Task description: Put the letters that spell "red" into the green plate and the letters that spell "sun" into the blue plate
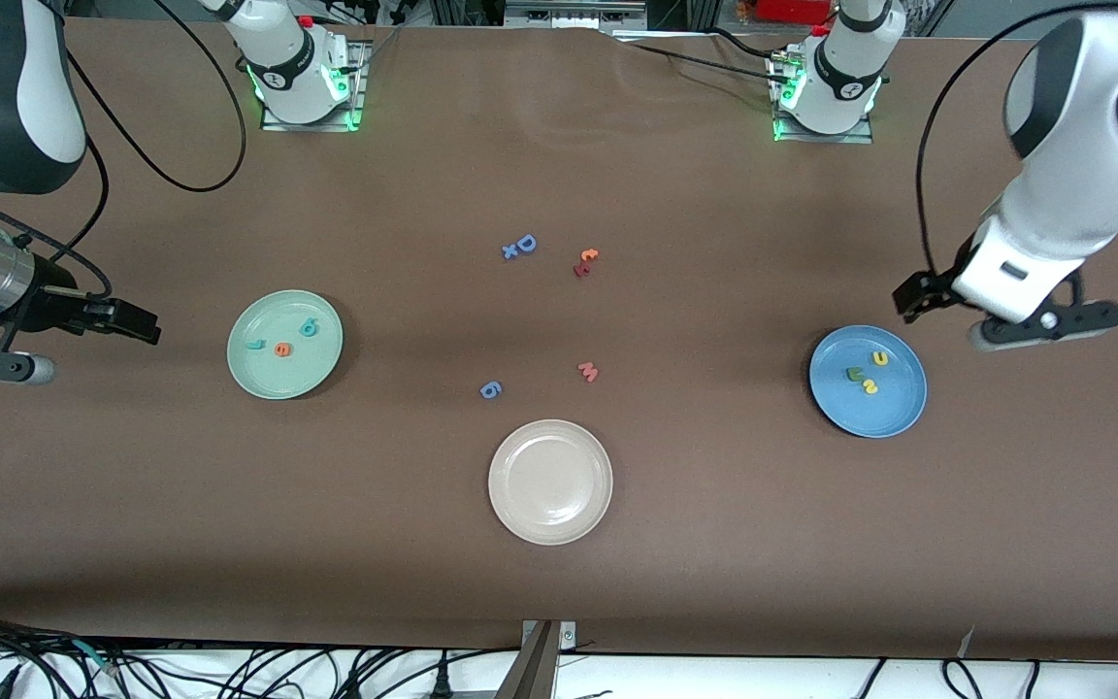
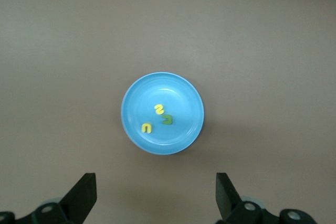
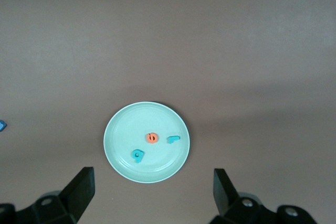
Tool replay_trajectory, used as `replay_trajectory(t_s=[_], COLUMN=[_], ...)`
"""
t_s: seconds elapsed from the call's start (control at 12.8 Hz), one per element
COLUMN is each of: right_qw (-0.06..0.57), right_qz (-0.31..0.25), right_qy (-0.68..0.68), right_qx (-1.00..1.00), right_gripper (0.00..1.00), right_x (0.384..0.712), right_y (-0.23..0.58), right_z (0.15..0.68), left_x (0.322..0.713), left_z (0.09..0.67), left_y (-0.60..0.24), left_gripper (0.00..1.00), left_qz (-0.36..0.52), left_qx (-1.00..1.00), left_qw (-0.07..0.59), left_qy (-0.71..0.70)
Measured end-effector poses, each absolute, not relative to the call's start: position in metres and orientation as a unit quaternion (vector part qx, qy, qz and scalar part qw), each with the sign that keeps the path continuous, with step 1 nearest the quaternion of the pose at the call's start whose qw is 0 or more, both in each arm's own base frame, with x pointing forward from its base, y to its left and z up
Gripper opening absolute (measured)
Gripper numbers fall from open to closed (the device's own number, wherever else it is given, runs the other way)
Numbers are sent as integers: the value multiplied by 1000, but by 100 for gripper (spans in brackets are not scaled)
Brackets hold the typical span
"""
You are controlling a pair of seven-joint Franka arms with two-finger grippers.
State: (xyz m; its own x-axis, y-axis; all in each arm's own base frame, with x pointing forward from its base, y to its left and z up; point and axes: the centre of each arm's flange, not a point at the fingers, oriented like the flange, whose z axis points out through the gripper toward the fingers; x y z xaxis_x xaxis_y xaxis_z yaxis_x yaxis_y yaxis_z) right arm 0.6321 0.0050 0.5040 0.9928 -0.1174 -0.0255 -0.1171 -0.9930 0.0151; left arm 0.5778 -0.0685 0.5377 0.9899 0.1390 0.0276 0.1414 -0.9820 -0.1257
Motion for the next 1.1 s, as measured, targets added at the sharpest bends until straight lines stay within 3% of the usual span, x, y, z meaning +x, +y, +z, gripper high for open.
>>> replay_trajectory(t_s=[0.39, 1.1], right_qw=[7, 7], right_qz=[-16, -14], right_qy=[-59, -60], right_qx=[998, 998], right_gripper=[100, 100], right_x=[631, 631], right_y=[5, 5], right_z=[501, 503], left_x=[559, 564], left_z=[597, 589], left_y=[-35, -22], left_gripper=[100, 100], left_qz=[-28, -19], left_qx=[-999, -999], left_qw=[23, 25], left_qy=[-40, -30])
